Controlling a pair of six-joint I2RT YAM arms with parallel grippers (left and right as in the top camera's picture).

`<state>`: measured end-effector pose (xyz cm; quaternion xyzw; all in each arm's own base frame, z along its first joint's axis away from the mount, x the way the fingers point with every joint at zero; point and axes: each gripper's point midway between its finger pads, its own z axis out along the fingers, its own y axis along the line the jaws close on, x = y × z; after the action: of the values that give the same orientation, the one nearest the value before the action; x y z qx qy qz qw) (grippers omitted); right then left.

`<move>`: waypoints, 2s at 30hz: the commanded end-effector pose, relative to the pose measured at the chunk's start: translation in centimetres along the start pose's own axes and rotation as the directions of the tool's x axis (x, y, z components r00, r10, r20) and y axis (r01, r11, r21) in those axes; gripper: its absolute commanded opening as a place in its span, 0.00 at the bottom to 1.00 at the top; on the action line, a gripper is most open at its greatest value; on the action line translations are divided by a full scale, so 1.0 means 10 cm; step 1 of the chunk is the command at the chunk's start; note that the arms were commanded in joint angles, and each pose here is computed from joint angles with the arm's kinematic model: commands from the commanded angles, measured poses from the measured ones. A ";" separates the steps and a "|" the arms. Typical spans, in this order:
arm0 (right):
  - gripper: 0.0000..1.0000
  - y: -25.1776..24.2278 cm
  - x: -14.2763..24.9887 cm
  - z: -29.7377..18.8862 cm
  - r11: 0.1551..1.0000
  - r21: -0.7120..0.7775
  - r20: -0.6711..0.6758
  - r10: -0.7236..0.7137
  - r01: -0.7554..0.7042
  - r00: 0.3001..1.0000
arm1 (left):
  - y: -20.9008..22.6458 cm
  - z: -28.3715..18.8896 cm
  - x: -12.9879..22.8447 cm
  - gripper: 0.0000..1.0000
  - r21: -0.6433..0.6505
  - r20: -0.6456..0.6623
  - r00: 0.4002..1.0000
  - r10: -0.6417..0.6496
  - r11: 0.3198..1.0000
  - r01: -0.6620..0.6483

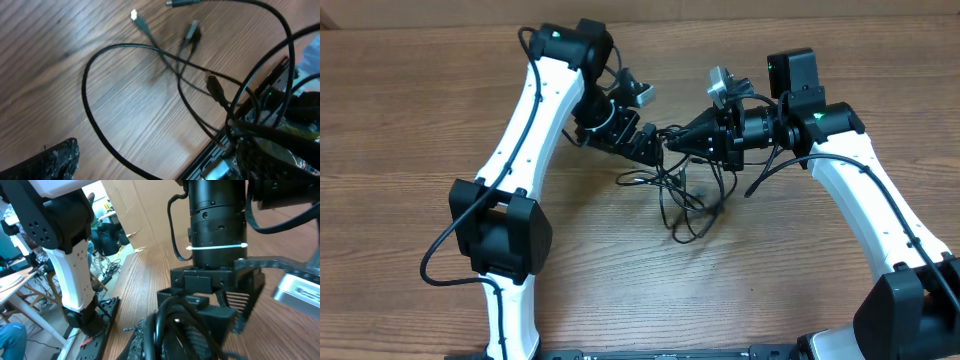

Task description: Untangle cables

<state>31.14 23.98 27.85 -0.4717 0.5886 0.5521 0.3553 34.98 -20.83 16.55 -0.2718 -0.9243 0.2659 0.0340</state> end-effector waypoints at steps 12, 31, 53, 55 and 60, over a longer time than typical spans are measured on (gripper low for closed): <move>0.04 0.05 -0.07 0.00 1.000 -0.011 0.009 -0.024 0.024 1.000 | -0.14 -0.12 -0.35 1.00 0.135 0.148 0.984 -0.097 0.988 0.078; 0.04 0.03 -0.11 0.00 0.998 -0.008 0.017 -0.069 0.069 0.997 | -0.30 -0.43 -0.52 1.00 0.387 0.249 0.957 -0.151 0.921 0.044; 0.04 0.36 -1.39 -0.21 0.988 -0.040 0.205 -0.140 0.151 0.969 | 0.15 -0.43 -0.43 1.00 0.229 0.241 0.950 -0.198 0.963 0.142; 0.04 0.35 -1.39 -0.22 0.988 -0.038 0.204 -0.139 0.150 0.969 | 0.14 -0.43 -0.43 1.00 0.231 0.240 0.950 -0.199 0.962 0.143; 0.04 0.26 -1.37 -0.32 0.994 -0.013 0.206 -0.105 0.110 0.973 | 0.15 -0.43 -0.43 1.00 0.229 0.244 0.950 -0.195 0.963 0.138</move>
<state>32.78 23.73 41.20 -0.4598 0.5083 0.5873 0.4304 40.06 -20.14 19.58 -0.1516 -0.9047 0.3969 -0.0332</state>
